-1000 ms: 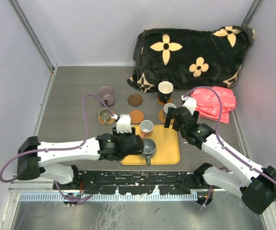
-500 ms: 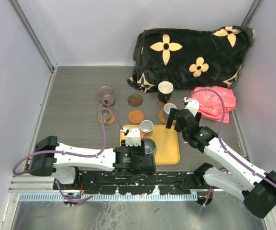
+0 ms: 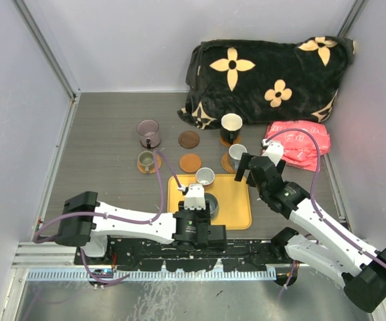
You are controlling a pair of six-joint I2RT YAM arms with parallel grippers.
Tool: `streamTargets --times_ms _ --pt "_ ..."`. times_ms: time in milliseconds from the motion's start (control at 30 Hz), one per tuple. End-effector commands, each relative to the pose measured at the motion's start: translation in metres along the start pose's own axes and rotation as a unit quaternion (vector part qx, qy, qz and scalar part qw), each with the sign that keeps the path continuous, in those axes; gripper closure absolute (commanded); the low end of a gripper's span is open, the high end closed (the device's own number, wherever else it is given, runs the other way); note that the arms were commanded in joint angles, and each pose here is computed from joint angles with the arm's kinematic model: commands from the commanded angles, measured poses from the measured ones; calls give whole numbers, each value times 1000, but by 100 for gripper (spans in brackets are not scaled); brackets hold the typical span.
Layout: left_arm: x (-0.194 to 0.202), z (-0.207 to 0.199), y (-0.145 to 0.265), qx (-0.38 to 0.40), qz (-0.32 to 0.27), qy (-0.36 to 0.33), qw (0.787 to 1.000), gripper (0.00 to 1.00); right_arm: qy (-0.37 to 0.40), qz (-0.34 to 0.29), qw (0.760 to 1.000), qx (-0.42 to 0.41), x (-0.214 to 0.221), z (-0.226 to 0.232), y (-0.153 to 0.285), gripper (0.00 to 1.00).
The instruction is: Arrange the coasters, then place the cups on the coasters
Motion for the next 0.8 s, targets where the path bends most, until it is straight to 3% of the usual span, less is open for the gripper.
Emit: streamTargets --times_ms 0,767 --pt "-4 -23 3 13 -10 25 1000 53 -15 -19 1000 5 -5 -2 2 0" --pt "29 -32 -22 -13 2 15 1000 53 -21 -22 999 -12 -2 -6 10 0"
Point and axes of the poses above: each gripper's point midway between its finger pads, its own y axis back along the fingers, its own z axis along the line the jaws close on, x = y × z, the point moved 10 cm from there along y, back along the fingers, and after that the axes turned 3 degrees about y, right-handed, at the moved point
